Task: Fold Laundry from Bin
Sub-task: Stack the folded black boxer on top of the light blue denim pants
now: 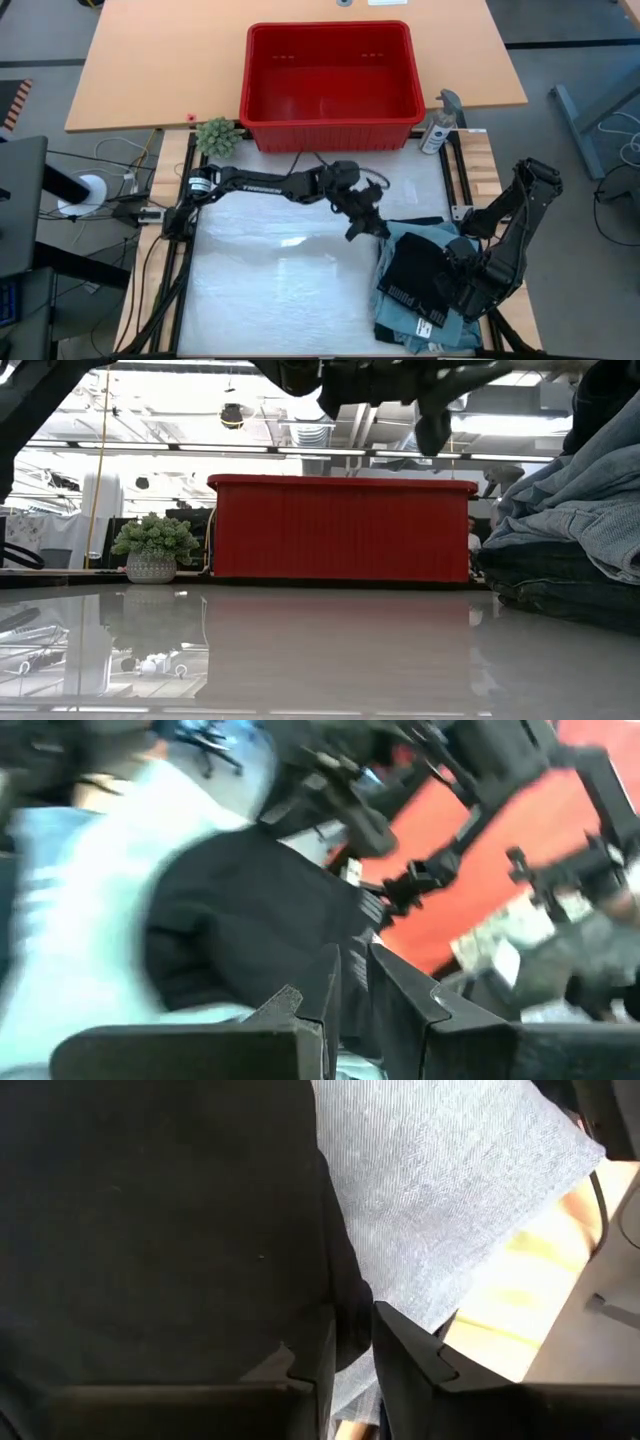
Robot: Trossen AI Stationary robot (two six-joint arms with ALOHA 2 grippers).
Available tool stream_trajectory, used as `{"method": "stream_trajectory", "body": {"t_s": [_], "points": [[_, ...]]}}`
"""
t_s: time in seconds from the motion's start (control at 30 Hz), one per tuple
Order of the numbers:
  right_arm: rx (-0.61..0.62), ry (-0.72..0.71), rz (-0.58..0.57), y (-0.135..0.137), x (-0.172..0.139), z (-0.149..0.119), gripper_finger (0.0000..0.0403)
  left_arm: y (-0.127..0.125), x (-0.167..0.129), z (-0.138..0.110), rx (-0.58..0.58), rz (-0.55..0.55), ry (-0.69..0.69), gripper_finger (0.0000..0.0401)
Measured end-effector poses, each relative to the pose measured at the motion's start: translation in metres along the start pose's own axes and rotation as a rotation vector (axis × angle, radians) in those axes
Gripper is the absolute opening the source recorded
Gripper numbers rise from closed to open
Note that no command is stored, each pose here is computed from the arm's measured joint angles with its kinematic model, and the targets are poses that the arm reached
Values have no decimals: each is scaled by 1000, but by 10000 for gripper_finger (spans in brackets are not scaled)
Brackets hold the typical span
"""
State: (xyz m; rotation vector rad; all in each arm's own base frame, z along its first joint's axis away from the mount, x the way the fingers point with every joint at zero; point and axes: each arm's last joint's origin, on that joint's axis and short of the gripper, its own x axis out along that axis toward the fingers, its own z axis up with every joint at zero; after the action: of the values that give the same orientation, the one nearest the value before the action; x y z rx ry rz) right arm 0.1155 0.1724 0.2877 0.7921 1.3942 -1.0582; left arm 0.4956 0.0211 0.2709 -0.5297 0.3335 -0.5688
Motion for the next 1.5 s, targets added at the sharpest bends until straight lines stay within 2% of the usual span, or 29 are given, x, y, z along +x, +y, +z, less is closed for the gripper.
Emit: {"method": "stream_trajectory", "body": {"t_s": [0.2, 0.4, 0.57, 0.67, 0.83, 1.0, 1.07, 1.17, 1.5], "points": [[15, -4, 18, -1, -3, -2, 120, 23, -26, 8, -181, 72, 18, 41], [79, 49, -7, 3, -5, 3, 163, 28, -36, 10, -273, -50, 86, 41], [101, 5, 74, 12, -15, 16, 171, 22, -29, 6, -374, -75, 126, 25], [81, -42, 178, 15, -32, 20, 164, 24, -30, 1, -428, -37, 152, 6], [51, -34, 259, 14, -51, 21, 130, 36, -39, -6, -403, 126, 164, 3], [90, 56, 165, 18, -44, 15, 47, 40, -41, -22, -384, 399, 219, 1], [97, 81, 117, 23, -38, 12, 18, 40, -40, -26, -362, 448, 238, 1], [157, 159, -11, 29, -25, 8, 19, 37, -37, -26, -333, 441, 235, 0], [267, 210, -485, 46, 54, -8, 16, 28, -40, -21, -330, 431, 237, 0]]}}
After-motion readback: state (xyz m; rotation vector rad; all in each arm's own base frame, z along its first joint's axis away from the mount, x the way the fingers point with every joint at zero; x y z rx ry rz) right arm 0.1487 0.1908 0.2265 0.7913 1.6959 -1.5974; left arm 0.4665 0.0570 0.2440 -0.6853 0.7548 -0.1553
